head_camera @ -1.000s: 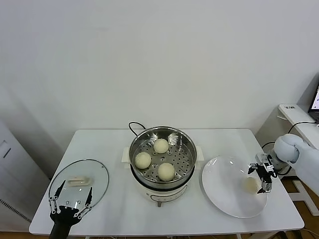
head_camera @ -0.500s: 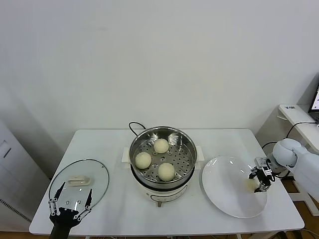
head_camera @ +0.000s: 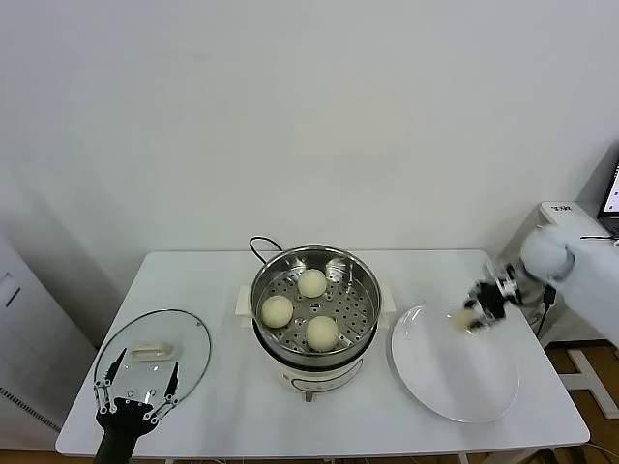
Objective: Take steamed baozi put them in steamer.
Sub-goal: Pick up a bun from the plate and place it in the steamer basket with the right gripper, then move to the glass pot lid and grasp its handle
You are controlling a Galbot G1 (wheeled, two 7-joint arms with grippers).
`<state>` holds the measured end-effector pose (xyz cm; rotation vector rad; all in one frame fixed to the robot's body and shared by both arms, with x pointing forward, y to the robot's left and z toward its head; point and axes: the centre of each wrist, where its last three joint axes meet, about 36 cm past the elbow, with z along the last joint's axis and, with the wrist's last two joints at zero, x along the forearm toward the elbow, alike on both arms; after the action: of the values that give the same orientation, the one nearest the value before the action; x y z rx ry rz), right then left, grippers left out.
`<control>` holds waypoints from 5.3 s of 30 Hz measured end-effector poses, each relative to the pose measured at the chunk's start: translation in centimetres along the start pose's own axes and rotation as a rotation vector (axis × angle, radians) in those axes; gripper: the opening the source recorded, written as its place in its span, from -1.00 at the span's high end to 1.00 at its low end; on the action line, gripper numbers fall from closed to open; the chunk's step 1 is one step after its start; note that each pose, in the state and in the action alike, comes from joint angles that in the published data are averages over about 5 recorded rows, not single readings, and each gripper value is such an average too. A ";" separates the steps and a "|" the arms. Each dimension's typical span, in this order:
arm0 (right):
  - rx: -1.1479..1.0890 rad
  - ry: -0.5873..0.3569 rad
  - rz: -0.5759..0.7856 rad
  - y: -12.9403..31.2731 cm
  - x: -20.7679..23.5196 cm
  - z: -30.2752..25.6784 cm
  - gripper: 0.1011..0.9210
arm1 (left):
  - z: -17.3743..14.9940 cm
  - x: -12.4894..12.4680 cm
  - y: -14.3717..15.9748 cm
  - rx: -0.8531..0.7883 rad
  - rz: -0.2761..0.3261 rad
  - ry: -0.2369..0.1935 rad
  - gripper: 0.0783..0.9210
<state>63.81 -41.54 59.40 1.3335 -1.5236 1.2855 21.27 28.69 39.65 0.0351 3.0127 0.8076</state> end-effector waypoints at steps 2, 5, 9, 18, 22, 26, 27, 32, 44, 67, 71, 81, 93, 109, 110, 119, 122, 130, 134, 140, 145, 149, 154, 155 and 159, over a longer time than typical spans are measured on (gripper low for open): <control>0.011 -0.040 0.019 -1.8 1.9 -2.9 0.23 | -0.1 -0.1 0.0 0.000 -0.002 -0.002 -0.77; 0.030 -0.093 0.034 -3.7 4.0 -7.4 0.22 | -0.1 -0.3 0.1 0.001 -0.006 -0.005 -0.77; 0.058 -0.133 0.026 -4.7 5.2 -13.3 0.21 | -0.1 -0.3 0.2 0.003 -0.012 -0.005 -0.77; 0.132 -0.121 -0.034 -4.3 2.9 -20.7 0.22 | 0.2 -0.2 0.4 0.011 -0.021 0.000 -0.77; 0.171 -0.091 -0.053 -3.9 1.1 -21.9 0.21 | 0.3 -0.3 0.3 0.014 -0.020 0.002 -0.77; 0.198 -0.062 -0.062 -3.7 -0.5 -22.0 0.21 | 0.5 -0.3 0.2 0.017 -0.019 0.005 -0.77; 0.203 -0.057 -0.062 -3.6 -0.8 -22.1 0.20 | 0.5 -0.3 0.2 0.018 -0.019 0.006 -0.77; 0.226 -0.041 -0.065 -3.4 -2.3 -22.3 0.13 | 0.6 -0.4 0.2 0.019 -0.020 0.006 -0.77; 0.228 -0.028 -0.073 -3.2 -4.9 -22.2 -0.28 | 0.7 -0.4 0.2 0.020 -0.021 0.008 -0.77; -0.056 -0.452 0.277 -5.4 1.0 -15.5 -0.76 | 0.0 -0.5 0.8 0.018 -0.046 0.000 -0.77; -0.233 -0.635 0.477 -3.9 -0.3 -11.5 -0.76 | -0.3 -0.7 0.7 0.017 -0.053 -0.009 -0.77; -0.718 -0.914 0.844 4.3 -8.2 -2.4 -0.76 | -1.3 -1.2 0.4 0.016 -0.076 -0.049 -0.77; -1.047 -1.023 0.977 21.1 -16.1 1.8 -0.76 | -2.1 -1.8 -0.2 0.039 -0.094 -0.050 -0.77; -1.184 -0.962 1.022 38.6 -17.2 0.4 -0.76 | 1.6 -2.9 1.8 -0.169 -0.058 -0.045 -0.77; -1.187 -0.954 1.026 39.1 -17.1 0.5 -0.76 | 2.1 -3.0 2.1 -0.198 -0.054 -0.047 -0.77; -1.215 -0.896 1.035 42.4 -16.6 0.3 -0.76 | 8.1 -3.7 4.6 -0.548 0.030 -0.038 -0.77; -1.223 -0.885 1.035 43.1 -16.7 0.2 -0.76 | 10.0 -4.1 5.5 -0.662 0.065 -0.028 -0.77; -1.241 -0.864 1.057 44.6 -16.7 -0.3 -0.76 | 13.4 -6.0 7.0 -0.865 0.141 -0.004 -0.77; -1.247 -0.858 1.068 45.0 -16.4 -0.5 -0.76 | 14.4 -7.3 6.9 -0.915 0.153 0.003 -0.77; -1.250 -0.850 1.081 45.4 -16.0 -0.5 -0.76 | 15.2 -9.5 6.7 -0.967 0.162 0.011 -0.77; -1.251 -0.844 1.090 45.8 -15.7 -0.4 -0.76 | 15.7 -11.1 6.7 -1.003 0.166 0.023 -0.77; -1.256 -0.842 1.091 46.2 -15.7 -0.6 -0.76 | 16.1 -12.3 6.6 -1.018 0.157 0.037 -0.77; -1.260 -0.842 1.090 46.4 -15.7 -0.8 -0.76 | 16.2 -13.6 6.5 -1.030 0.139 0.048 -0.75; -1.260 -0.843 1.090 46.4 -15.7 -0.8 -0.76 | 16.2 -13.8 6.5 -1.032 0.137 0.049 -0.73; -1.259 -0.842 1.093 46.5 -15.6 -0.9 -0.76 | 16.2 -14.3 6.3 -1.034 0.136 0.058 -0.54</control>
<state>21.42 -38.44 34.88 0.0418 -3.0443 -0.1247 36.06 41.83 29.02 0.1920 2.2675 2.2475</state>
